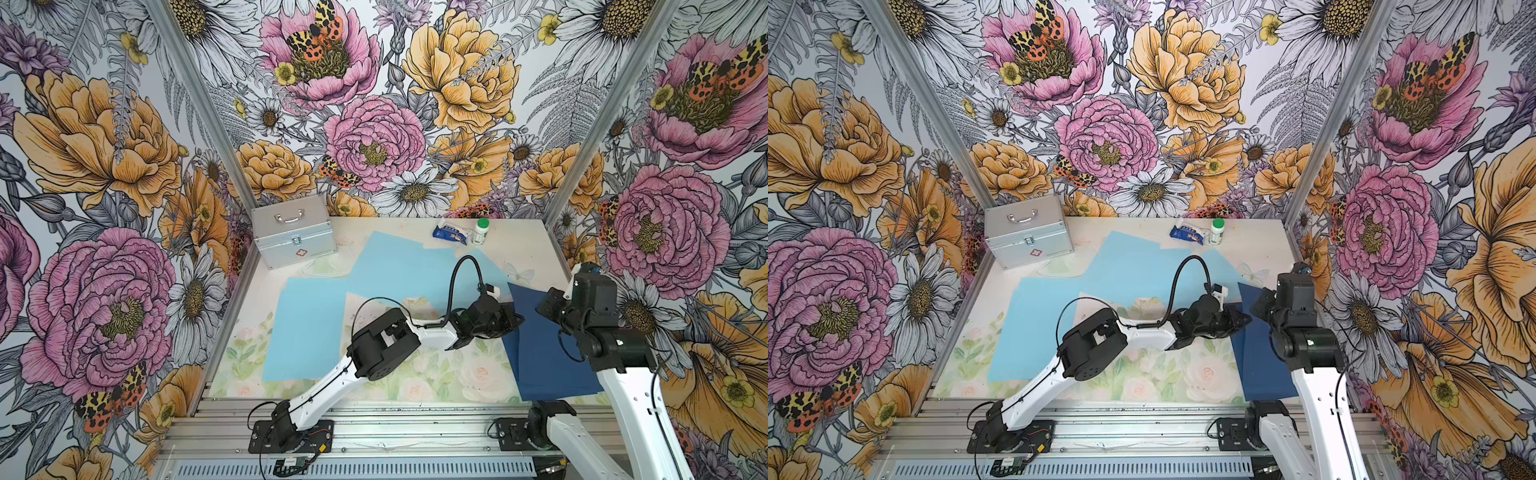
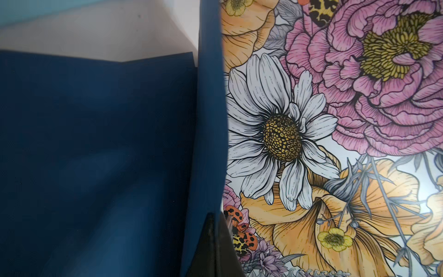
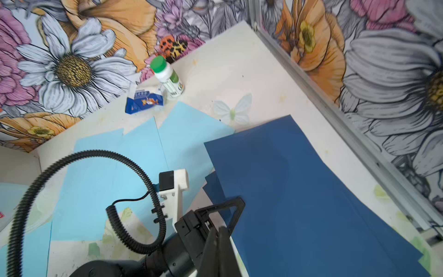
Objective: Sort the scattered colored papers by color
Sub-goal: Place the colored paper.
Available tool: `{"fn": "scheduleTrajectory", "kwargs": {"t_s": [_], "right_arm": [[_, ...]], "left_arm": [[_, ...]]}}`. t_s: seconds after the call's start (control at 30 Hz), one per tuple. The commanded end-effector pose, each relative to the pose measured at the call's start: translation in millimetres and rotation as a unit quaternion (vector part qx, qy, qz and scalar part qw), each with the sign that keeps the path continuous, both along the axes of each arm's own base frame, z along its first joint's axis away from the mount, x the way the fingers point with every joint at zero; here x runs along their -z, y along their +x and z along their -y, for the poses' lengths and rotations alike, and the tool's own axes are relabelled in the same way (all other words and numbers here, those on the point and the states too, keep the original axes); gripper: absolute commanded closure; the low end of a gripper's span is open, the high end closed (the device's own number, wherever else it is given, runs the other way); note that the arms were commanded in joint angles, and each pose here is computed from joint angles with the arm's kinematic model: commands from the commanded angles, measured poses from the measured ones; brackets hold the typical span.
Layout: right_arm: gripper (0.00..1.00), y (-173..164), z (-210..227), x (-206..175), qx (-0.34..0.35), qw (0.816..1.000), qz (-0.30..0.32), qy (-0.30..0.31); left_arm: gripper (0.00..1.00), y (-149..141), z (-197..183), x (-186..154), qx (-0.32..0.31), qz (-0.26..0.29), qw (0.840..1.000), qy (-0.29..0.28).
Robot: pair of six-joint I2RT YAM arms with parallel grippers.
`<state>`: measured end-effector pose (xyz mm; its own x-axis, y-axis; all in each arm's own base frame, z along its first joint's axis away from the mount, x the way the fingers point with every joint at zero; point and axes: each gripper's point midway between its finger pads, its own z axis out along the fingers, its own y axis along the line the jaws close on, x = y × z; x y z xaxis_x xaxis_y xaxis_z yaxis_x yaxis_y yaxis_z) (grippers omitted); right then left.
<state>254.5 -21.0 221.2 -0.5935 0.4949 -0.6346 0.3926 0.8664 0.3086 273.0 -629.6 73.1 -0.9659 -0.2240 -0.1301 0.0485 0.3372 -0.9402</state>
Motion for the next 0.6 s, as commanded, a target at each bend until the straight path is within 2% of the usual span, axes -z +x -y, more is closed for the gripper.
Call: {"fn": "scheduleTrajectory", "kwargs": {"t_s": [0.0, 0.2, 0.37, 0.57], "right_arm": [[1.00, 11.5, -14.5, 31.7, -0.036, 0.996, -0.034, 0.072], [1.00, 11.6, 8.7, 89.2, 0.011, 0.987, -0.080, 0.139], [1.00, 9.7, 14.9, 136.1, 0.035, 0.976, -0.112, 0.184], [1.00, 7.9, 20.0, 163.3, 0.053, 0.970, -0.133, 0.196]], "left_arm": [[1.00, 4.3, -0.4, -18.6, -0.029, 0.006, 1.000, 0.000], [1.00, -11.0, 6.3, 7.6, -0.023, -0.054, 0.998, 0.028], [1.00, -16.5, 1.3, 8.0, -0.023, -0.055, 0.997, 0.055], [1.00, -19.6, -9.0, 9.4, -0.034, -0.054, 0.995, 0.072]]}}
